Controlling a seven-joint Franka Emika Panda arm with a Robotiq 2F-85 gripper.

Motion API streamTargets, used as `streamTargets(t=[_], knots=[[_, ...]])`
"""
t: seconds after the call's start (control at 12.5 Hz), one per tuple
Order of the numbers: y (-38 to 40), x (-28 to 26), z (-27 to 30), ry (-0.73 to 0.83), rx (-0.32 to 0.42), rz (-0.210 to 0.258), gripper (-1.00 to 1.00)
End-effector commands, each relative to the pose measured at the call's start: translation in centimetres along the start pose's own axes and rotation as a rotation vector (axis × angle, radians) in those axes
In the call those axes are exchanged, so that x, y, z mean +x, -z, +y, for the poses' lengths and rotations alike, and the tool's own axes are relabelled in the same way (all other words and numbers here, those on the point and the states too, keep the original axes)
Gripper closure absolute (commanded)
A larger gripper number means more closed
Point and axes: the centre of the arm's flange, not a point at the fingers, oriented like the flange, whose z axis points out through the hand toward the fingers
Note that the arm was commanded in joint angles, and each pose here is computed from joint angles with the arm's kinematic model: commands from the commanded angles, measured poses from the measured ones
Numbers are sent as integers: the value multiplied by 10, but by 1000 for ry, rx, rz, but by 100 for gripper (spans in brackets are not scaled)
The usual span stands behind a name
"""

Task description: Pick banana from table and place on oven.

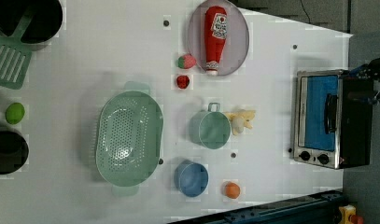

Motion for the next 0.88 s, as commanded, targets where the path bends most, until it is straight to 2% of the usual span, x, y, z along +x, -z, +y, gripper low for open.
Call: streamTargets(t=[0.08, 0.24, 0.56, 0.88], knots=[[33, -76, 128, -142, 3, -20, -59], [32, -76, 128, -143, 2, -22, -99], [7, -69, 120, -143, -12, -31, -100], [-73, -58, 99, -134, -16, -26, -100]])
